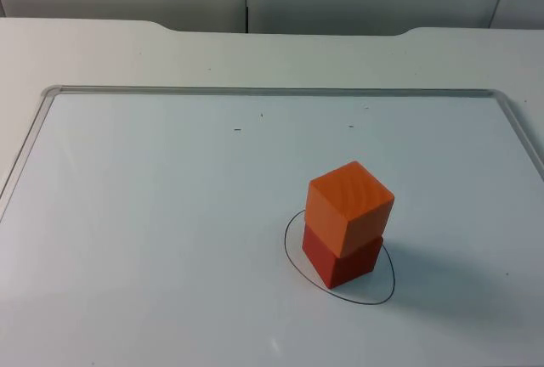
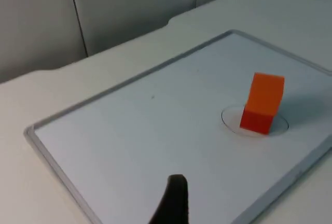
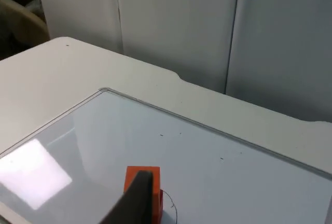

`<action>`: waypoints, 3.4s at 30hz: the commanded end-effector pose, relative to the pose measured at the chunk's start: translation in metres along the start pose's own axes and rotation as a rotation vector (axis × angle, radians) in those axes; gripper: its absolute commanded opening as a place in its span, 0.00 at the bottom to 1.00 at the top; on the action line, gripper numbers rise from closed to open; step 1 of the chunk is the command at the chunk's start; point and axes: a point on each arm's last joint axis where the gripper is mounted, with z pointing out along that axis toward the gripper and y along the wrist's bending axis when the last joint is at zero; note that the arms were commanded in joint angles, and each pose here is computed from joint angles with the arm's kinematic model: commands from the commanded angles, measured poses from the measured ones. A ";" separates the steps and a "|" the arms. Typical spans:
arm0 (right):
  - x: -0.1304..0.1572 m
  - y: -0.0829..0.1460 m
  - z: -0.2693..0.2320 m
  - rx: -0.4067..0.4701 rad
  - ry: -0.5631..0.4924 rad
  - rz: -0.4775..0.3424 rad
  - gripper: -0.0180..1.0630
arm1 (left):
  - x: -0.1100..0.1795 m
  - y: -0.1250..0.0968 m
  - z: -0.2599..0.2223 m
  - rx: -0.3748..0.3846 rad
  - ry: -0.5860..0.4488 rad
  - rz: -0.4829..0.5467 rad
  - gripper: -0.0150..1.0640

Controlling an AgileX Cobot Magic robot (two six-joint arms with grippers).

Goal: Pick up one cube with the left hand and another cube with the right hand. First place the cube in the right hand at the target position, then stack the cube in the left hand on top.

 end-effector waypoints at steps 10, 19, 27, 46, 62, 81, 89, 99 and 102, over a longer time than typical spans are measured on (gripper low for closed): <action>0.012 -0.001 -0.012 -0.012 0.026 -0.048 0.99 | 0.026 -0.012 0.026 0.100 0.119 0.069 0.72; 0.044 -0.001 -0.010 0.004 0.061 -0.065 0.99 | 0.027 -0.018 0.032 0.161 0.090 0.108 0.72; 0.047 -0.002 -0.008 0.020 0.068 -0.074 0.99 | 0.027 -0.018 0.032 0.161 0.090 0.107 0.72; 0.048 -0.002 -0.008 0.011 0.077 -0.044 0.99 | 0.027 -0.013 0.033 0.102 0.093 0.055 0.99; 0.049 0.003 -0.009 -0.037 0.092 -0.042 0.99 | 0.027 -0.013 0.033 0.105 0.092 0.061 0.99; 0.063 0.013 -0.010 -0.151 0.235 -0.020 0.99 | 0.027 -0.013 0.033 0.108 0.092 0.066 0.99; 0.064 0.012 -0.008 -0.128 0.226 -0.001 0.99 | 0.027 -0.013 0.033 0.108 0.092 0.066 0.99; 0.064 0.008 -0.007 -0.088 0.226 0.032 0.99 | 0.027 -0.013 0.033 0.108 0.092 0.066 0.99; 0.064 0.008 -0.007 -0.088 0.226 0.032 0.99 | 0.027 -0.013 0.033 0.108 0.092 0.066 0.99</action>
